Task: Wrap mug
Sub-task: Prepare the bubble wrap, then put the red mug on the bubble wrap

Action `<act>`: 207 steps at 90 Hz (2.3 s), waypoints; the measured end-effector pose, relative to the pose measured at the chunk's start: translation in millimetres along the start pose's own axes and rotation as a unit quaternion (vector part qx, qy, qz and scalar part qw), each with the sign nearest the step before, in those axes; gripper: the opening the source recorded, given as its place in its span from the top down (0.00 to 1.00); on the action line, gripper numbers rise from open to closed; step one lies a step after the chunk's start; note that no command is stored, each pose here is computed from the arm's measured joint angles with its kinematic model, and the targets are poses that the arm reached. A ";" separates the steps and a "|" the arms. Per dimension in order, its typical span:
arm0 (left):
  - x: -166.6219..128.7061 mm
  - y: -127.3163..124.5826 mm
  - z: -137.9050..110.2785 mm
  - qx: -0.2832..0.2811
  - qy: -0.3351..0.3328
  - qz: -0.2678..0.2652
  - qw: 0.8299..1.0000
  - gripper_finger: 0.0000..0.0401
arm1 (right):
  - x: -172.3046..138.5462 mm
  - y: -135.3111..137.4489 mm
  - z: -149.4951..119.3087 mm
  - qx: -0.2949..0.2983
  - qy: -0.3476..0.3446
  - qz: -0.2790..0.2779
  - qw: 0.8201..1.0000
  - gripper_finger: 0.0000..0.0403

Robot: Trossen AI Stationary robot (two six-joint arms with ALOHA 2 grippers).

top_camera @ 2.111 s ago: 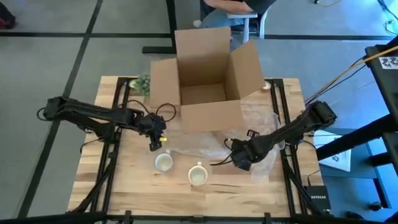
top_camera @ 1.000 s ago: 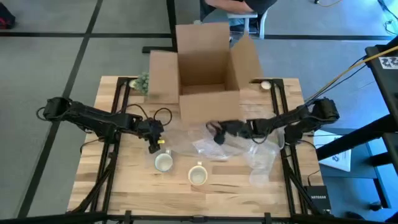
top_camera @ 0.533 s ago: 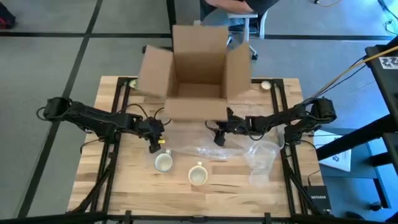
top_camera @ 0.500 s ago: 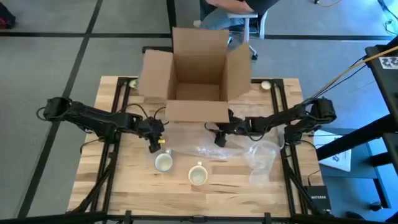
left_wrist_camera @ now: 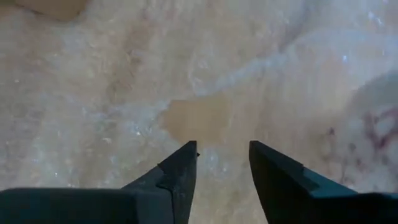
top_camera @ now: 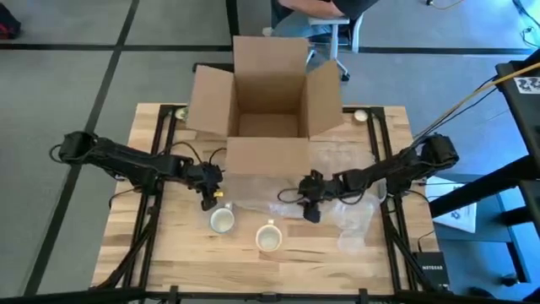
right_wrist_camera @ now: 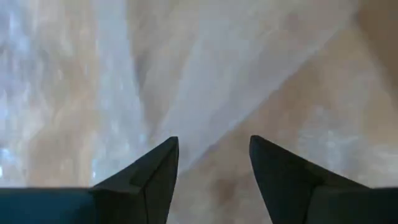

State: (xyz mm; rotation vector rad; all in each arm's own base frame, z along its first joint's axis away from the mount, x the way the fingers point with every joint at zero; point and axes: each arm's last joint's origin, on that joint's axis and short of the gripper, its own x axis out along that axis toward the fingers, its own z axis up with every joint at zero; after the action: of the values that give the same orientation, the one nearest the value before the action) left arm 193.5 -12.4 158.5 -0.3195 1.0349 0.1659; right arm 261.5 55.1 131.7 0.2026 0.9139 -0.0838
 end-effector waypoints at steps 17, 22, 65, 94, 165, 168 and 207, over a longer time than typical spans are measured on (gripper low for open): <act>-8.1 -8.1 -1.3 -0.017 0.010 -0.040 0.999 0.67 | -10.8 19.5 -3.0 0.000 -0.001 0.032 0.999 0.54; -13.5 -10.8 -1.4 -0.017 0.008 -0.046 0.999 0.67 | -14.1 25.0 -4.4 -0.007 0.012 0.033 0.999 0.54; -38.5 -23.6 -4.0 -0.027 -0.012 -0.043 0.999 0.67 | -21.9 49.1 -26.9 0.004 0.045 -0.007 0.999 0.54; -90.8 -55.0 33.1 0.036 -0.070 -0.050 0.996 0.67 | -27.5 55.6 -26.9 0.007 0.066 -0.021 0.998 0.54; -10.8 -86.8 19.5 0.049 0.076 -0.001 0.996 0.96 | -31.5 62.3 -14.1 0.008 0.042 -0.020 0.999 0.54; -12.4 -88.5 19.4 0.046 0.072 -0.008 0.996 0.97 | -33.3 64.5 -10.6 0.008 0.043 -0.015 0.999 0.54; -95.5 -118.0 30.9 0.058 0.042 -0.065 0.995 0.99 | -45.7 75.0 6.0 -0.025 0.038 -0.030 0.998 0.54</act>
State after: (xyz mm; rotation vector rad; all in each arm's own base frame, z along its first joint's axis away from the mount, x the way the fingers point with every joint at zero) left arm 204.1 -111.7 277.0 -0.2893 1.0977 -0.0240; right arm 250.2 126.5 181.9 0.1324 0.9976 -0.1097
